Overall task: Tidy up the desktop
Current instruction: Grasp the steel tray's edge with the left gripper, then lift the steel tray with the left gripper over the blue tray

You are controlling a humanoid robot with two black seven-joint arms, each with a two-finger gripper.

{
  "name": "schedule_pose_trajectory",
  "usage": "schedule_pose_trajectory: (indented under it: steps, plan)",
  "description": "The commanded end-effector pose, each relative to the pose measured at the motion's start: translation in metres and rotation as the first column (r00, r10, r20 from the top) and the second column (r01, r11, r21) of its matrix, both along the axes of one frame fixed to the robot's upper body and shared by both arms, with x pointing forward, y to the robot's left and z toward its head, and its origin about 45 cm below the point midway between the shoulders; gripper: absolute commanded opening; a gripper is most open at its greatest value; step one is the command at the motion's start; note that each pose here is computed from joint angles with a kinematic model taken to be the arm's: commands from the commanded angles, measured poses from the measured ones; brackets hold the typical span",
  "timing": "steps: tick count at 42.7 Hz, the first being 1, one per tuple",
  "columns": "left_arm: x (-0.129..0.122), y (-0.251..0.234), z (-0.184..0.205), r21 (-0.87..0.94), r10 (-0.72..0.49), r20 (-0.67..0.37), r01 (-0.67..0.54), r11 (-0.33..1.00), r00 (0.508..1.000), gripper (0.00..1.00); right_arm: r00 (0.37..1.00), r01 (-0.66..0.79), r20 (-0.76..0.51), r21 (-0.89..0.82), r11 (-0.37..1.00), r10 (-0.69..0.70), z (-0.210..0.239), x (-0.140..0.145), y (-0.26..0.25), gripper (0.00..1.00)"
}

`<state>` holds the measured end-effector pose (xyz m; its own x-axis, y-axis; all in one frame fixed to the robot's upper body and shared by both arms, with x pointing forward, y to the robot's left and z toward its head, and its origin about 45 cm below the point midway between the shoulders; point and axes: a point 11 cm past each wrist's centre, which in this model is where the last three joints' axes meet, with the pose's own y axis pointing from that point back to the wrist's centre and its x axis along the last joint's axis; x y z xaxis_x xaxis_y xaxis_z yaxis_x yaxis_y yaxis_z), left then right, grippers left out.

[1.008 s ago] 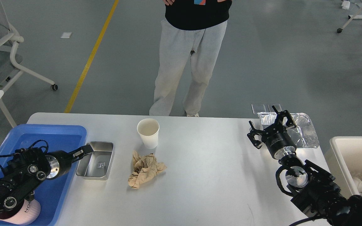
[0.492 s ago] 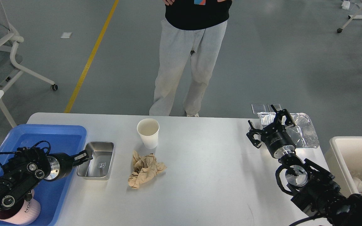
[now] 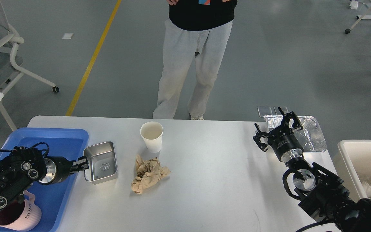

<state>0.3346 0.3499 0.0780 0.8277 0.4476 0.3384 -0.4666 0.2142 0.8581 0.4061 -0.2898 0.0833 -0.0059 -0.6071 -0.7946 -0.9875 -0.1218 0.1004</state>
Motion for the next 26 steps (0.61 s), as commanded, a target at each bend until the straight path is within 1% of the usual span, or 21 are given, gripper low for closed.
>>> schedule_pose_trajectory:
  steps: [1, 11, 17, 24, 26]
  plan:
    - [0.0, 0.002, 0.002, -0.005, -0.002, -0.011, 0.002, 1.0, 1.0, 0.0, 1.0, 0.0, 0.001, 0.0, 1.0, 0.0, 0.0, 0.0, 0.0, 1.0]
    - [-0.002, 0.004, 0.003, -0.009, -0.009, -0.024, 0.008, 1.0, 1.0, 0.0, 1.0, 0.0, 0.001, 0.0, 1.0, 0.0, 0.0, 0.0, 0.0, 1.0]
    - [0.006, 0.011, 0.022, -0.045, -0.019, -0.037, 0.017, 0.999, 0.999, 0.0, 1.0, 0.0, 0.001, 0.0, 1.0, 0.0, 0.0, 0.0, 0.0, 1.0]
    - [0.005, 0.016, 0.033, -0.056, -0.049, -0.062, 0.045, 0.997, 0.997, 0.0, 1.0, -0.003, 0.003, 0.003, 1.0, 0.003, 0.001, 0.001, 0.002, 1.0]
    - [0.008, 0.026, 0.047, -0.041, -0.066, -0.061, 0.064, 0.997, 0.996, 0.0, 1.0, -0.004, 0.006, 0.003, 1.0, 0.004, 0.003, 0.003, 0.002, 1.0]
